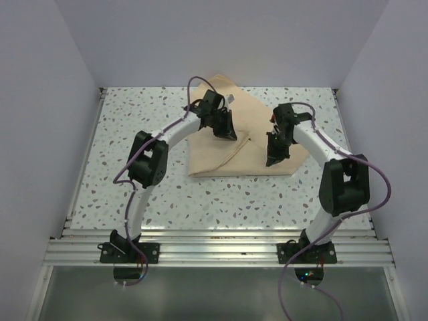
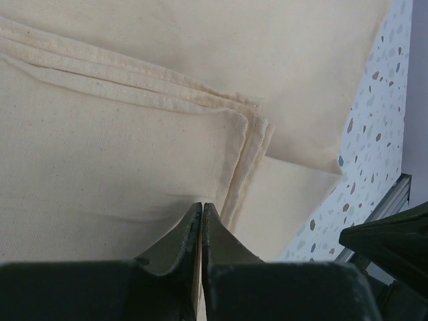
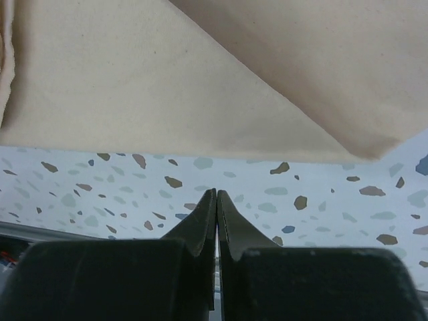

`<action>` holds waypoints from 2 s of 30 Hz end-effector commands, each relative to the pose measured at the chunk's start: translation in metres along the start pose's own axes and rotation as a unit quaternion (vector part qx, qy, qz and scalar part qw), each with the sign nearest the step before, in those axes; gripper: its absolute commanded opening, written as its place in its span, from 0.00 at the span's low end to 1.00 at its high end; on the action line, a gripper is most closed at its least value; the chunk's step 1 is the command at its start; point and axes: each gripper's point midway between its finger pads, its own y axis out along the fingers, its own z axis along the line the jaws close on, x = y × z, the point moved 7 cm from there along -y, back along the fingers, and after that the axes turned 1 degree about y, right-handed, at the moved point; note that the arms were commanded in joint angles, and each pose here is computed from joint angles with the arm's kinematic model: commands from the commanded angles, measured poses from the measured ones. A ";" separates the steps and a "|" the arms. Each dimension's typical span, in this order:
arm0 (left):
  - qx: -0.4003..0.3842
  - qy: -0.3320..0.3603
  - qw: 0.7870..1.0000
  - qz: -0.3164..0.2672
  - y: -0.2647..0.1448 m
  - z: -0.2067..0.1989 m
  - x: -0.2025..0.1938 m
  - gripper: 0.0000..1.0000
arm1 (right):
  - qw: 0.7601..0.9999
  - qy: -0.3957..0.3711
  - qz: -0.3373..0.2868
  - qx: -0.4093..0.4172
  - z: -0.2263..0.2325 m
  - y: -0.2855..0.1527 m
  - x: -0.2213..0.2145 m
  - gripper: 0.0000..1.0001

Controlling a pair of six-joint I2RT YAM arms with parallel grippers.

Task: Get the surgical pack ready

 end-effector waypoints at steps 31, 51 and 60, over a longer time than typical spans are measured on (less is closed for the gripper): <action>-0.025 0.011 1.000 -0.002 -0.005 -0.007 0.004 0.06 | 0.999 -0.045 0.005 -0.023 0.024 0.050 0.025 0.00; -0.027 0.015 1.000 -0.002 -0.009 -0.009 0.004 0.06 | 0.998 -0.010 0.034 -0.059 -0.016 0.084 0.001 0.00; -0.023 0.016 1.000 -0.001 -0.011 -0.008 0.003 0.06 | 0.999 -0.008 0.006 -0.050 -0.013 0.053 0.016 0.00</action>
